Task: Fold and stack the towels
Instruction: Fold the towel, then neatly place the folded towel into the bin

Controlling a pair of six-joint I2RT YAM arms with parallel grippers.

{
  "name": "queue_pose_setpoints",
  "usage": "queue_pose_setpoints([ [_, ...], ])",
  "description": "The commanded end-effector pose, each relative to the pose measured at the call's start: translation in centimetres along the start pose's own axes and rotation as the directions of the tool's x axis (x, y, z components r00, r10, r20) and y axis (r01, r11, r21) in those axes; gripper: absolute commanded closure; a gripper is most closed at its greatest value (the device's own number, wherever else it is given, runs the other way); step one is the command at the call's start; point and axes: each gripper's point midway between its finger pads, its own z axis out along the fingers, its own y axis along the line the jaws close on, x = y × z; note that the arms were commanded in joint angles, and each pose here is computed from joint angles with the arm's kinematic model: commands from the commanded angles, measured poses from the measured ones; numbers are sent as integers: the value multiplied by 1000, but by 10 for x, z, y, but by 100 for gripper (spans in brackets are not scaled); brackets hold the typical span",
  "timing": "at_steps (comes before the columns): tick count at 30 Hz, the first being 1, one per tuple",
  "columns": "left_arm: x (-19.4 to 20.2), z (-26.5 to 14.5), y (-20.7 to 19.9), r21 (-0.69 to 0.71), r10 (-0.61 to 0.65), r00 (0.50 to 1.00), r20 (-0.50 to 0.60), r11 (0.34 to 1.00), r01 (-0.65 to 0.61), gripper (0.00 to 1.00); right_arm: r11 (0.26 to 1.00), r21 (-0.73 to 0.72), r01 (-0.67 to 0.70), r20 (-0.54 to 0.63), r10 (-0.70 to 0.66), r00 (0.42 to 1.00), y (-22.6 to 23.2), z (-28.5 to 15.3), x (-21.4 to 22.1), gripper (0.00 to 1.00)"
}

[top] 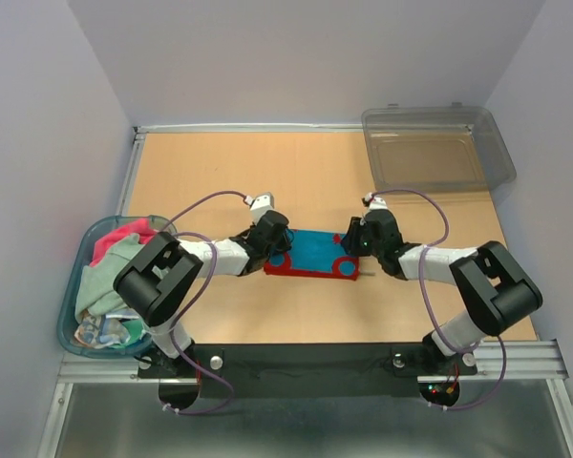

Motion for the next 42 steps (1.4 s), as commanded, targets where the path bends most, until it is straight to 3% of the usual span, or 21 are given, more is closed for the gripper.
queue_pose_setpoints([
  [1,4,9,21,-45,-76,997,14,996,76,61,999,34,-41,42,39,998,-16,11,-4,66],
  [6,-15,8,55,-107,-113,993,47,987,117,61,999,-11,-53,11,53,999,-7,17,-2,65],
  [10,-52,-7,53,-148,52,996,77,988,-40,52,997,-74,-34,43,37,998,17,1,-39,58],
  [13,-83,-18,31,-125,110,987,121,988,-94,40,996,-89,14,140,-2,990,30,-21,-83,41],
  [18,-106,-50,-22,-69,246,957,153,969,-238,25,997,66,34,151,-44,988,0,-47,-105,14],
  [19,-104,-54,-31,-58,265,952,153,964,-259,24,994,104,28,111,-40,993,-10,-50,-96,12],
  [25,-44,-81,-108,79,432,897,92,895,-439,22,959,258,-116,126,85,988,-79,-77,-87,1],
  [28,16,-80,-135,117,583,812,9,806,-580,22,928,295,-229,117,202,972,-104,-86,-70,0],
  [30,25,-81,-153,108,621,784,18,778,-619,22,921,287,-264,119,239,964,-107,-88,-66,0],
  [32,46,-72,-154,85,683,731,-8,729,-680,22,922,270,-279,100,261,960,-104,-87,-59,0],
  [42,83,-47,-167,84,758,651,-41,652,-753,25,933,211,-290,37,289,957,-94,-84,-36,0],
])
